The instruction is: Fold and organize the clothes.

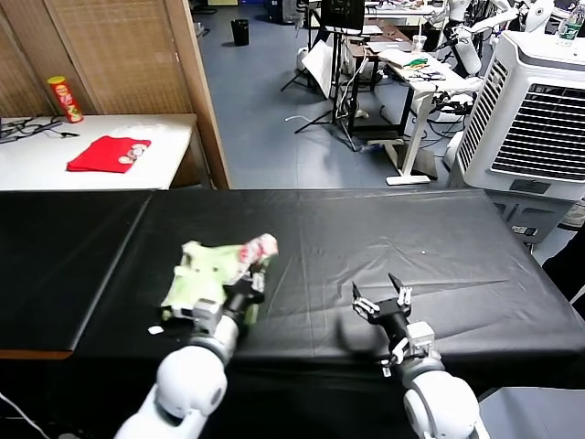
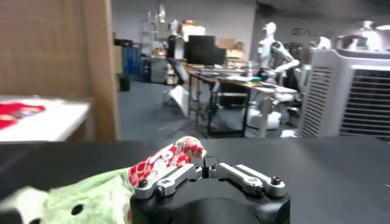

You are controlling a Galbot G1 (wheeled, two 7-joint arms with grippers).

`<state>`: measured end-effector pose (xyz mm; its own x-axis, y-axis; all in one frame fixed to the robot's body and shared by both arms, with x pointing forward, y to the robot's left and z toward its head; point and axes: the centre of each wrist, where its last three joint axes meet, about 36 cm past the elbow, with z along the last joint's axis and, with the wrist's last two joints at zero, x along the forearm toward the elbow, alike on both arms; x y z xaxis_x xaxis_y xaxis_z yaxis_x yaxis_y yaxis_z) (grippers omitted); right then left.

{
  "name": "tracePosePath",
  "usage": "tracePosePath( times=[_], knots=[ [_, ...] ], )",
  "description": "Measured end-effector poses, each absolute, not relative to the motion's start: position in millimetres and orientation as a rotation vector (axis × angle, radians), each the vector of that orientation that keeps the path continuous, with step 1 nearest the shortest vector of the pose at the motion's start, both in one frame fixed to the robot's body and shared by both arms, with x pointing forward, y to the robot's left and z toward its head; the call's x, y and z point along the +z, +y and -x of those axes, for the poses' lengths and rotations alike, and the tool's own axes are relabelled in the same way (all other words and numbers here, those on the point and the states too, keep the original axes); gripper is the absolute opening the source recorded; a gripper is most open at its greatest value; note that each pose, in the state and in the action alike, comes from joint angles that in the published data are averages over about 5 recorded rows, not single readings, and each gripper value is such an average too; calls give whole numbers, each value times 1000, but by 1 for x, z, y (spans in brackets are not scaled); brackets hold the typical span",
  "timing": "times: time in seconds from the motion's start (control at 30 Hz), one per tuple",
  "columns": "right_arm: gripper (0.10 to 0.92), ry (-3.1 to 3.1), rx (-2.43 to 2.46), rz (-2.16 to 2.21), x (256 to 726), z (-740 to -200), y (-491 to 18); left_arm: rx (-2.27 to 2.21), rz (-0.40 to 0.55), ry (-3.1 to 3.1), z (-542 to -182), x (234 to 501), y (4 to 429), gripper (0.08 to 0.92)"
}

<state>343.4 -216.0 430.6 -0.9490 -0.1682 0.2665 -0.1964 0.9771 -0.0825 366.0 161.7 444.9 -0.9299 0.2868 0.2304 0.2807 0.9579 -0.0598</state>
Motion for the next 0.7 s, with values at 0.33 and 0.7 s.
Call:
tracePosePath(
  times=[0.33, 0.7],
  knots=[
    [798, -2737, -140, -470, 428, -369, -190, 5, 571, -2973, -348, 442, 161, 760],
    [794, -2602, -307, -633, 404, -418, -131, -109, 420, -3042, -327, 446, 200, 798]
  ],
)
